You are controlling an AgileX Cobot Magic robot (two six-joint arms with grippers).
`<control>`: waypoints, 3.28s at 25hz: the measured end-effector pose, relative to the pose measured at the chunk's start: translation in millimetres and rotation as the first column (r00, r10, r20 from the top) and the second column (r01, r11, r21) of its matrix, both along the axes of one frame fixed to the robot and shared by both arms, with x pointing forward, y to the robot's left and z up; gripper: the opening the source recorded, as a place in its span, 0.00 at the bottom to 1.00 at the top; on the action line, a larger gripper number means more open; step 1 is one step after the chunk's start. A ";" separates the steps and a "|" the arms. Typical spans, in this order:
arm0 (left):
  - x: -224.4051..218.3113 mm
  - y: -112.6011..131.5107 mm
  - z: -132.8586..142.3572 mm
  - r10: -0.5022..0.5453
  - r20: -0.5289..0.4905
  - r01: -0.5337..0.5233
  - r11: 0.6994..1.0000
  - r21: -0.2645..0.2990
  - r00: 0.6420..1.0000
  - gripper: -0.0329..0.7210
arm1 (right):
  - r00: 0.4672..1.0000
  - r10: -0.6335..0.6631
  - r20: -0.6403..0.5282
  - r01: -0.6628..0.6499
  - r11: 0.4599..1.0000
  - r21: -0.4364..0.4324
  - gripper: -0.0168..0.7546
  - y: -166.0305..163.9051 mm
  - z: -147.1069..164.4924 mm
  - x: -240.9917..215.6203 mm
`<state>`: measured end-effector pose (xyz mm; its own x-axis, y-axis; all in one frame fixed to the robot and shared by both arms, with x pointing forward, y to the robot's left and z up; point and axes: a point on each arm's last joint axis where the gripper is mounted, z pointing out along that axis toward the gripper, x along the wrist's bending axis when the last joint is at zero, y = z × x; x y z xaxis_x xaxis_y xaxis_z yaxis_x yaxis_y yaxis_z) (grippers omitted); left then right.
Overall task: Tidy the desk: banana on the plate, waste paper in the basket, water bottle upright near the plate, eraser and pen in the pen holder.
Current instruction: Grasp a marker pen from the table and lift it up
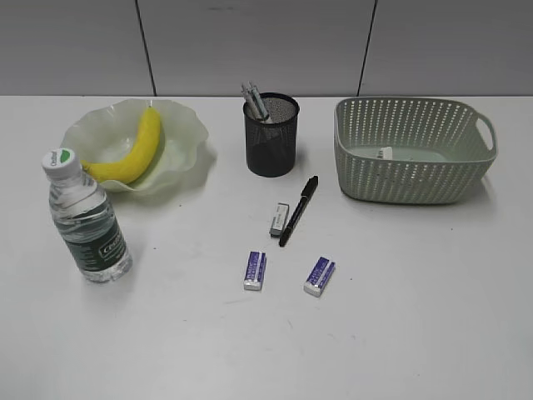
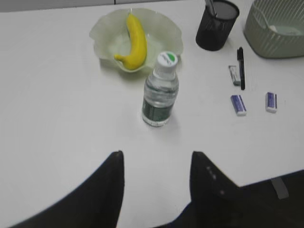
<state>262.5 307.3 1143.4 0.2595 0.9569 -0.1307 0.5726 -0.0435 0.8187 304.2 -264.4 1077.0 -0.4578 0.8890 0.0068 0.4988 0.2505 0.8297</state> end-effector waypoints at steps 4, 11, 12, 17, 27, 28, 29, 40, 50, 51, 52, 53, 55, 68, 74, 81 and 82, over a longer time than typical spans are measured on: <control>-11.8 5.2 -43.9 -0.014 -0.044 0.014 1.000 0.001 0.999 0.50 | 0.983 0.012 -0.182 -0.005 0.999 0.034 0.38 40.9 7.6 48.6; -15.1 0.1 -76.2 -0.093 -0.017 0.093 0.995 -0.025 0.995 0.48 | 0.852 -0.151 -0.501 0.215 0.974 0.072 0.47 112.9 -3.7 151.0; -13.6 -1.3 -77.9 -0.105 -0.007 0.105 0.994 -0.018 0.994 0.48 | 0.826 -0.175 -0.536 0.253 0.965 0.075 0.51 123.5 -8.3 166.2; -9.8 -4.4 -80.6 -0.125 0.027 0.125 0.992 -0.010 0.992 0.48 | 0.679 -0.242 -0.693 0.381 0.923 0.050 0.63 168.7 -38.6 224.3; -9.6 -4.9 -79.9 -0.177 0.060 0.174 0.983 0.057 0.982 0.46 | 0.579 -0.482 -0.658 0.559 0.822 -0.111 0.64 228.1 -100.2 271.6; -9.5 -4.9 -79.8 -0.177 0.061 0.174 0.983 0.056 0.982 0.46 | 0.572 -0.503 -0.648 0.578 0.808 -0.118 0.64 229.0 -103.9 274.3; -9.5 -4.9 -79.8 -0.177 0.061 0.174 0.983 0.056 0.982 0.45 | 0.561 -0.524 -0.641 0.595 0.794 -0.129 0.64 229.4 -108.9 277.1; -9.5 -4.9 -79.8 -0.178 0.062 0.175 0.983 0.058 0.982 0.45 | 0.498 -0.613 -0.613 0.653 0.731 -0.199 0.64 235.9 -170.2 294.4; -9.5 -4.9 -79.8 -0.178 0.062 0.175 0.983 0.058 0.982 0.45 | 0.480 -0.639 -0.601 0.674 0.707 -0.213 0.60 240.2 -196.7 302.6; -9.5 -4.9 -79.8 -0.178 0.062 0.175 0.983 0.058 0.982 0.45 | 0.484 -0.638 -0.599 0.673 0.709 -0.211 0.57 240.9 -197.1 303.9; -9.5 -4.9 -79.8 -0.178 0.062 0.175 0.983 0.058 0.982 0.45 | 0.488 -0.638 -0.595 0.672 0.710 -0.210 0.56 241.0 -197.1 304.6; -9.4 -4.8 -79.8 -0.178 0.063 0.174 0.983 0.059 0.982 0.45 | 0.493 -0.640 -0.589 0.671 0.711 -0.211 0.54 240.9 -197.3 305.4; -9.4 -4.8 -79.8 -0.178 0.063 0.174 0.983 0.059 0.982 0.45 | 0.497 -0.647 -0.578 0.676 0.707 -0.210 0.52 240.3 -197.4 306.7; -9.4 -4.8 -79.8 -0.178 0.063 0.174 0.983 0.059 0.982 0.45 | 0.510 -0.668 -0.542 0.677 0.701 -0.226 0.52 245.3 -174.8 317.9; -9.4 -4.8 -79.8 -0.178 0.063 0.174 0.983 0.059 0.982 0.45 | 0.512 -0.676 -0.529 0.675 0.698 -0.239 0.53 244.0 -176.0 318.1; -9.4 -4.8 -79.8 -0.178 0.063 0.174 0.983 0.059 0.982 0.45 | 0.512 -0.683 -0.521 0.668 0.698 -0.258 0.53 243.8 -188.0 319.6; -9.4 -4.8 -79.8 -0.178 0.063 0.174 0.983 0.059 0.982 0.45 | 0.511 -0.684 -0.520 0.667 0.698 -0.261 0.53 243.7 -189.1 319.6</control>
<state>253.1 302.5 1063.6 0.4310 0.9005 -0.0573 0.4957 -0.1832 0.8489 623.8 -20.7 887.9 0.3628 0.9318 0.0118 0.8715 -0.3438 0.3498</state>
